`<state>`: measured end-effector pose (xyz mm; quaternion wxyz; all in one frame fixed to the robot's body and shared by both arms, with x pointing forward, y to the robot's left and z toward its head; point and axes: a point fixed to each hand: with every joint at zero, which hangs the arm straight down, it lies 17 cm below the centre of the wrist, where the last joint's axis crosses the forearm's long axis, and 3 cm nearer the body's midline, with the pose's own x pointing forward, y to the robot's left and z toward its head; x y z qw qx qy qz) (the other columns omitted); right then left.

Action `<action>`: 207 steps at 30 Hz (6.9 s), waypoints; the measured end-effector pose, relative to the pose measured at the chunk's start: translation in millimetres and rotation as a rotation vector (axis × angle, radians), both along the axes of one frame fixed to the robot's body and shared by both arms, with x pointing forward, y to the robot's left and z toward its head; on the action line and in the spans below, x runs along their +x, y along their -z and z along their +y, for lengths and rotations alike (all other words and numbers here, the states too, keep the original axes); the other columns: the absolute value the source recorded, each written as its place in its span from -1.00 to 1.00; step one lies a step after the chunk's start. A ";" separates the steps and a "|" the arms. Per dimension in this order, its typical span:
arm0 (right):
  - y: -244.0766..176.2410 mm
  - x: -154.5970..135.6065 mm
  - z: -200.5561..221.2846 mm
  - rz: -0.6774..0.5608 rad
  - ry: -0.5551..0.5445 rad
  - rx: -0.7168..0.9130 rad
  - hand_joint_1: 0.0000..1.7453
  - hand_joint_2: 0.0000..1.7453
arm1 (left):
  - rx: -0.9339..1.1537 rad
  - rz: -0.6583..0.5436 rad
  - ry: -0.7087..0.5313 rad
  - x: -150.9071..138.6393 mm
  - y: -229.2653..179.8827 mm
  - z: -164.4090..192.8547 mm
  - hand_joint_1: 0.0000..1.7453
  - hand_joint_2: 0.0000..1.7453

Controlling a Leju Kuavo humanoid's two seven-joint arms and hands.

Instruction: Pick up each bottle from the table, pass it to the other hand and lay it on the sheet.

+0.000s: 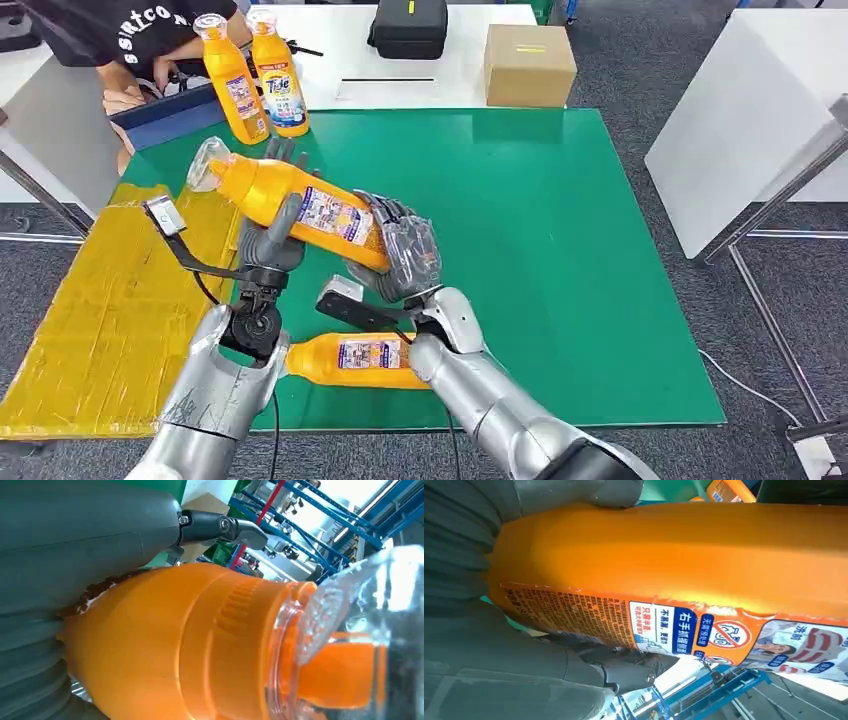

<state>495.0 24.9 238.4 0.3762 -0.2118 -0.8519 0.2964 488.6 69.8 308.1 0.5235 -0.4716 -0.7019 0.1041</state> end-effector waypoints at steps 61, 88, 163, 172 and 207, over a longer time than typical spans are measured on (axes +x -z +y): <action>-53.0 -44.5 -68.7 -0.050 -0.140 0.396 -1.00 1.00 | 0.355 -0.204 -0.660 17.6 -12.1 124.8 1.00 1.00; -78.8 -98.2 -169.8 -0.199 -0.048 0.332 -1.00 1.00 | 1.820 -0.808 -1.393 52.0 -0.1 185.0 1.00 1.00; -44.9 -79.5 -182.0 -0.052 -0.048 0.317 -1.00 1.00 | 1.786 -0.534 -0.696 19.6 212.4 151.7 -1.00 1.00; -38.6 -80.1 -178.6 -0.033 -0.046 0.293 -1.00 1.00 | 1.780 -0.505 -0.678 18.1 220.0 153.3 -1.00 1.00; 56.1 -75.3 -85.1 0.467 -0.214 0.052 -1.00 1.00 | 0.954 -0.335 -0.621 -21.3 106.1 88.8 -1.00 1.00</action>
